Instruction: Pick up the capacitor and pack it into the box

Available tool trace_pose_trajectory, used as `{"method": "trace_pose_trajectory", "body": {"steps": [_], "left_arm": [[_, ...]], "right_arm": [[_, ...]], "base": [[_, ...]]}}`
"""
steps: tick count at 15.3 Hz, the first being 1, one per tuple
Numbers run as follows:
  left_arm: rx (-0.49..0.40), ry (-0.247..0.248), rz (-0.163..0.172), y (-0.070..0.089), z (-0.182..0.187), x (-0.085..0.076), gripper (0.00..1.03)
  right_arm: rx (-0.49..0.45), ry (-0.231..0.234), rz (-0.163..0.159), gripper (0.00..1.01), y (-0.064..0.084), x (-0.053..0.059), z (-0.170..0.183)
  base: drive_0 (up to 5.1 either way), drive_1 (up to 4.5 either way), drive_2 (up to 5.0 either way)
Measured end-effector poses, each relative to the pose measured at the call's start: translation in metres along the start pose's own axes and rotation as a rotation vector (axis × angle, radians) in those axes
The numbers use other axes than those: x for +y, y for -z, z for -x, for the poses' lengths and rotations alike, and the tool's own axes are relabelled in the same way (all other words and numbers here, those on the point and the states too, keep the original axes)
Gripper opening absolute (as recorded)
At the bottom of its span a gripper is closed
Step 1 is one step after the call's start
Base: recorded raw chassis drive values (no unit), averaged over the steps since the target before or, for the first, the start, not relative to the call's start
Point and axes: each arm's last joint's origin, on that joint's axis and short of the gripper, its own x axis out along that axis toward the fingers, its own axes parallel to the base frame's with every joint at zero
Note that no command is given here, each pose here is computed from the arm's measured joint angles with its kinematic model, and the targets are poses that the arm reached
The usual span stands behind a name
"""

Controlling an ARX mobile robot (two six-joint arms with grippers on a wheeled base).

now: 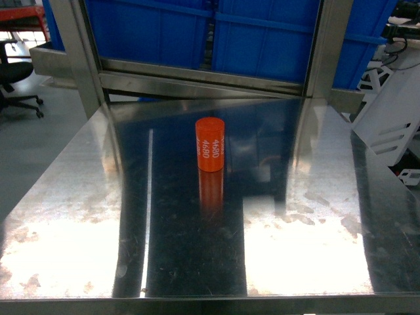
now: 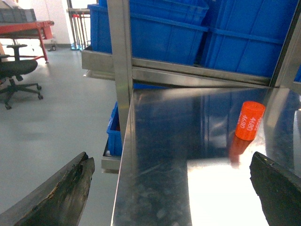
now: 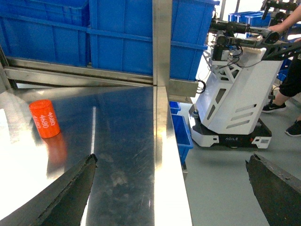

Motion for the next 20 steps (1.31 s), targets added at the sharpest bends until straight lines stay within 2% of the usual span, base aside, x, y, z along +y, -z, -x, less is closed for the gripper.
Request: {"method": "trace_pose_trajectory", "body": {"steps": [11,12,13,14,15,16,17,18,20], "left_arm": [[-0.004,0.000,0.000,0.000,0.000,0.000,0.98],[-0.012,-0.040,0.017,-0.002,-0.002,0.001,0.98],[-0.032,-0.092,0.041,-0.012,-0.015,0.011,0.98],[-0.027,-0.104,0.044,-0.016,-0.032,0.020,0.98],[-0.032,-0.044,0.045,-0.020,-0.053,0.021,0.98],[-0.057,-0.005,0.069,-0.028,-0.082,0.018,0.98],[-0.076,0.013,0.077,-0.033,-0.115,0.013,0.98],[-0.062,0.051,0.090,-0.031,-0.147,0.001,0.98],[0.060,0.165,0.105,-0.012,-0.199,-0.038,0.98]], "right_arm": [[0.000,0.000,0.000,0.98,0.000,0.000,0.000],[0.000,0.000,0.000,0.98,0.000,0.000,0.000],[-0.001,-0.001,0.000,0.98,0.000,0.000,0.000],[0.000,0.000,0.000,0.98,0.000,0.000,0.000],[0.000,0.000,0.000,0.98,0.000,0.000,0.000],[-0.001,0.000,0.000,0.98,0.000,0.000,0.000],[-0.001,0.000,0.000,0.98,0.000,0.000,0.000],[0.000,0.000,0.000,0.98,0.000,0.000,0.000],[0.000,0.000,0.000,0.98,0.000,0.000,0.000]], "base": [[0.0,0.00,0.0],[0.0,0.00,0.0],[0.0,0.00,0.0],[0.0,0.00,0.0],[0.0,0.00,0.0],[0.0,0.00,0.0],[0.0,0.00,0.0],[0.0,0.00,0.0],[0.0,0.00,0.0]]}}
